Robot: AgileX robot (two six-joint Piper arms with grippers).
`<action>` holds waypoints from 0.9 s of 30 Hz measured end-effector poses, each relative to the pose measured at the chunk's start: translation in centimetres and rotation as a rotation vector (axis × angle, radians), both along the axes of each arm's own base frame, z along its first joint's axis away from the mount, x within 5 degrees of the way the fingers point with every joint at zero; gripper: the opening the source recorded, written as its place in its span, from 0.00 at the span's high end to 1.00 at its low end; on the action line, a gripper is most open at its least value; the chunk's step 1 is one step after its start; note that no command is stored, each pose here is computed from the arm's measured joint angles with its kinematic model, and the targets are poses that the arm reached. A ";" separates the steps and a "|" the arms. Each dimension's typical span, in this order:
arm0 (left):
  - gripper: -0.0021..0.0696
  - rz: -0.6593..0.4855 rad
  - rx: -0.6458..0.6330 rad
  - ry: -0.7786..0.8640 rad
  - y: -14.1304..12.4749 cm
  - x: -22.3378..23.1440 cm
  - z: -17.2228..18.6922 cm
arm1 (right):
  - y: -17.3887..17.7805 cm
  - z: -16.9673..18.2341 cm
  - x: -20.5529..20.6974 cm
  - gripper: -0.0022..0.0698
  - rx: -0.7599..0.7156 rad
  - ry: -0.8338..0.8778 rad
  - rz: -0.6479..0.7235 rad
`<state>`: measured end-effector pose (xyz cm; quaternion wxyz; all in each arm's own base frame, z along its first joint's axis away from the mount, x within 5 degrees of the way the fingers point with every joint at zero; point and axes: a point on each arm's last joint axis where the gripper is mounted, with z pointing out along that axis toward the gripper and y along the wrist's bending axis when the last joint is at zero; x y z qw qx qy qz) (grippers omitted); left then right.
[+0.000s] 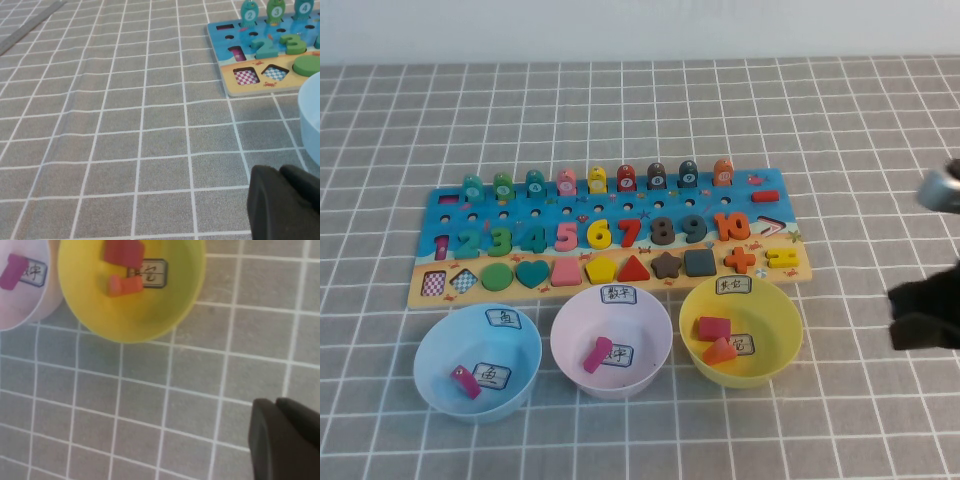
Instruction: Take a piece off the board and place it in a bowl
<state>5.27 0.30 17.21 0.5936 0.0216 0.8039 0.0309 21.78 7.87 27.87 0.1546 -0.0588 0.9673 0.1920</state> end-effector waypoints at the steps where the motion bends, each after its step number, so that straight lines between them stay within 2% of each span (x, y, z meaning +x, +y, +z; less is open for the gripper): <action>1: 0.97 0.000 0.000 0.000 0.0 0.0 0.0 | 0.6 -0.1 0.5 0.99 -0.007 0.011 0.016; 9: 0.97 0.000 0.000 0.000 0.0 0.0 0.0 | 5.3 -1.0 5.0 0.99 -0.156 0.060 0.090; 16: 0.97 0.000 0.000 0.000 0.0 0.0 0.0 | 8.0 -1.0 9.9 0.97 -0.190 0.099 0.071; 20: 0.97 0.000 0.000 0.000 0.0 0.0 0.0 | 9.1 -2.2 12.4 0.88 -0.217 0.156 0.072; 27: 0.97 0.000 0.000 0.000 0.0 0.0 0.0 | 10.6 -4.3 16.3 0.61 -0.255 0.197 0.033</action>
